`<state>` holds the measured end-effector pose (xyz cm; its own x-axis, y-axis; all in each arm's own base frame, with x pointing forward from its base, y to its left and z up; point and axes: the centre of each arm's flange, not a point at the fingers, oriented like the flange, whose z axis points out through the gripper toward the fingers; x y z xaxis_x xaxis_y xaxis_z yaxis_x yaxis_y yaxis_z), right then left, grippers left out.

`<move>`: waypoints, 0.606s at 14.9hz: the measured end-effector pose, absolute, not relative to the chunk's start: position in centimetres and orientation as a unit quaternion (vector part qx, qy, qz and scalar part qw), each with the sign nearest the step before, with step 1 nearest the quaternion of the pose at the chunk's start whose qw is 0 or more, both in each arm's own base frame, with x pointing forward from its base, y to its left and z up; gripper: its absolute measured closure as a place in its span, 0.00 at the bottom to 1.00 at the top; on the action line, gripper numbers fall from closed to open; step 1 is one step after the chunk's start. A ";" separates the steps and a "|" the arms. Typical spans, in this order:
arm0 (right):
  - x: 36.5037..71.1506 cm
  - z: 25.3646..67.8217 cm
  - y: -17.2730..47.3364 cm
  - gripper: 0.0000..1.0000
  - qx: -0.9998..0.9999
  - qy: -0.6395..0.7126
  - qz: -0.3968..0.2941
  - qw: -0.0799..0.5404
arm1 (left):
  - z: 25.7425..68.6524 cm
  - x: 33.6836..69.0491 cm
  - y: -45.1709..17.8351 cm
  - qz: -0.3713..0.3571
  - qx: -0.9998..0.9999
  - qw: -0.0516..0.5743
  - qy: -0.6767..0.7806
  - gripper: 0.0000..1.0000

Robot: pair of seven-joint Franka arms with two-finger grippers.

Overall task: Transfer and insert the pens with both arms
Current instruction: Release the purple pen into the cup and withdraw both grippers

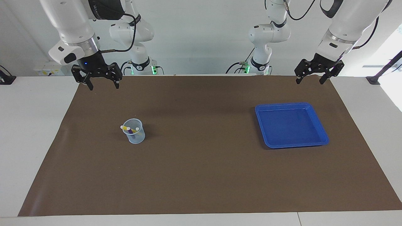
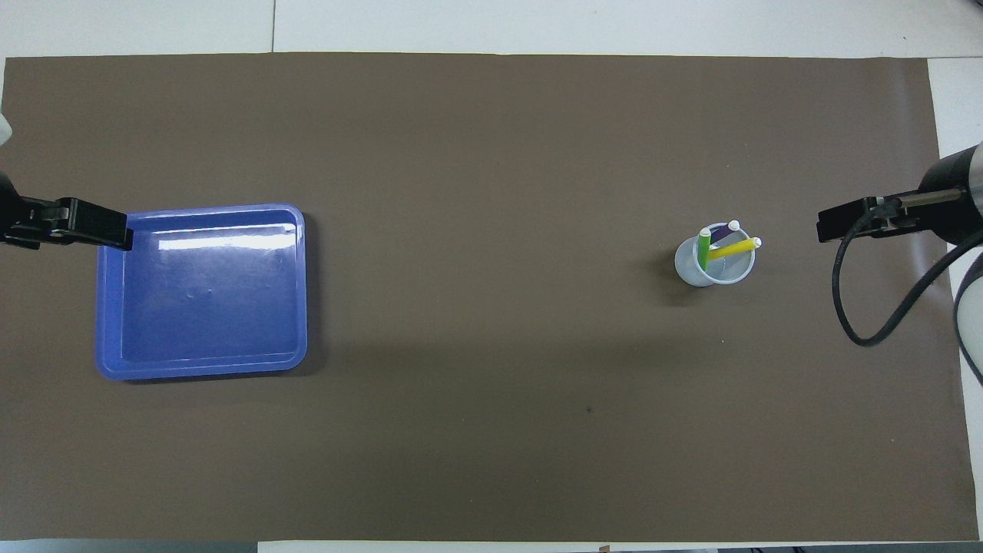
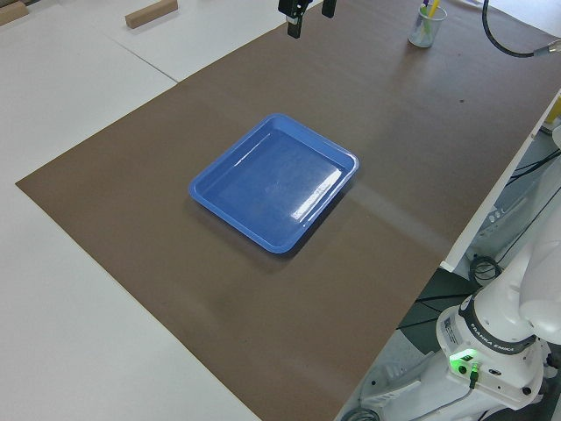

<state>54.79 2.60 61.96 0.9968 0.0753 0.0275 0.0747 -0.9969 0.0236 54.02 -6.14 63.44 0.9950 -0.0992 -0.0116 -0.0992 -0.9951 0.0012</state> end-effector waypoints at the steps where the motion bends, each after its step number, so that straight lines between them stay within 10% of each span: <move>1: 54.8 61.9 2.6 0.00 0.999 0.038 0.014 0.011 | 63.4 54.1 -6.1 -0.006 0.999 0.000 -0.050 0.00; 9: 54.7 61.5 3.2 0.00 1.000 0.005 0.011 0.011 | 63.4 54.1 -5.7 -0.006 0.999 -0.001 -0.046 0.00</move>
